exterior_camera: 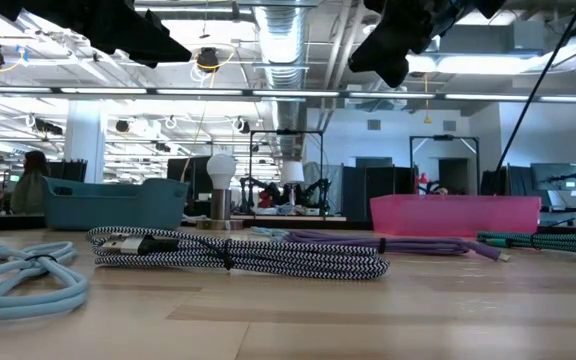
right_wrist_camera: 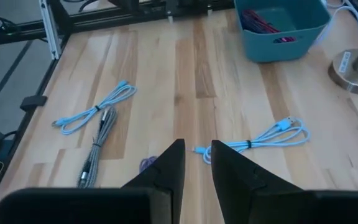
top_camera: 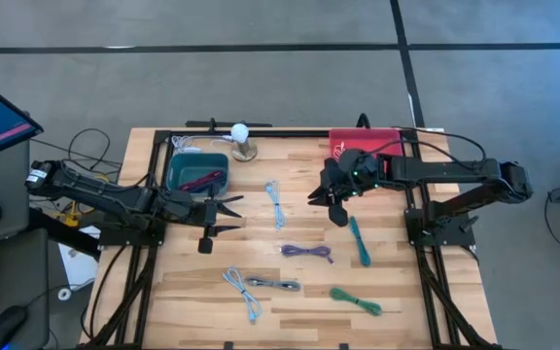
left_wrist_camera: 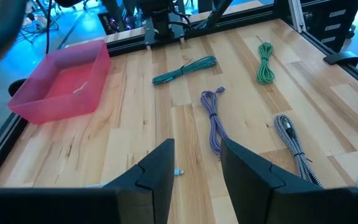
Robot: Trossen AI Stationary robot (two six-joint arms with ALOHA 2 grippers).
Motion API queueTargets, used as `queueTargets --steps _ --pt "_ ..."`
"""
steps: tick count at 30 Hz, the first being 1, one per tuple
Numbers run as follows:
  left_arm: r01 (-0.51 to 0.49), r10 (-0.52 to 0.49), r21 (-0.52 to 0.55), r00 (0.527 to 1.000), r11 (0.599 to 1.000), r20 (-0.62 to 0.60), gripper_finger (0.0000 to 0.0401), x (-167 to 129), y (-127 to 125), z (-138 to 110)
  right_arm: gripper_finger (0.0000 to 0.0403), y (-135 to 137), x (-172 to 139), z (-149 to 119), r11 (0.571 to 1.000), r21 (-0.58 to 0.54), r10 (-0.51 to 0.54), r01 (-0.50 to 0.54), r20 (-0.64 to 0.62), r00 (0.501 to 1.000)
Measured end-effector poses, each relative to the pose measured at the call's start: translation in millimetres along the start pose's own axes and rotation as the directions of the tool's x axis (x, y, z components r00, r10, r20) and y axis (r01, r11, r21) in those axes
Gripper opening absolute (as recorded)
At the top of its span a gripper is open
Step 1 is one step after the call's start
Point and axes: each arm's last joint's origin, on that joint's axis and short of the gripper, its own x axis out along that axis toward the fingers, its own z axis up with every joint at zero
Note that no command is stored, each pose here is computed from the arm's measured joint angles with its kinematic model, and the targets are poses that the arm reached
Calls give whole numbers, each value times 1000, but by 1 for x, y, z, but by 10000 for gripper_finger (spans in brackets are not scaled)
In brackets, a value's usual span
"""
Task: Pick & Place USB Port
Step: Put the top plain light blue charger cable into the pink bin
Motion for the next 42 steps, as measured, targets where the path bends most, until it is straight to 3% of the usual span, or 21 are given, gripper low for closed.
queueTargets --steps 4,7,10,15,31,42 --pt "0 0 0 1000 1000 0 131 0 0 0 66 8 1 9 999 18 29 -30 94 995" --pt "0 0 0 1000 1000 0 131 0 0 0 55 20 2 13 996 -77 53 -42 142 988" --pt "0 0 0 1000 1000 0 131 0 0 0 38 30 4 11 986 -163 45 -23 127 991" --pt "0 0 0 1000 1000 0 131 0 0 0 8 41 4 7 975 -217 64 -41 101 993" --pt "0 0 0 1000 1000 0 131 0 0 0 8 30 5 1 983 -182 -5 11 38 999" --pt "0 0 0 1000 1000 0 131 0 0 0 8 29 5 2 983 -181 1 6 38 999"
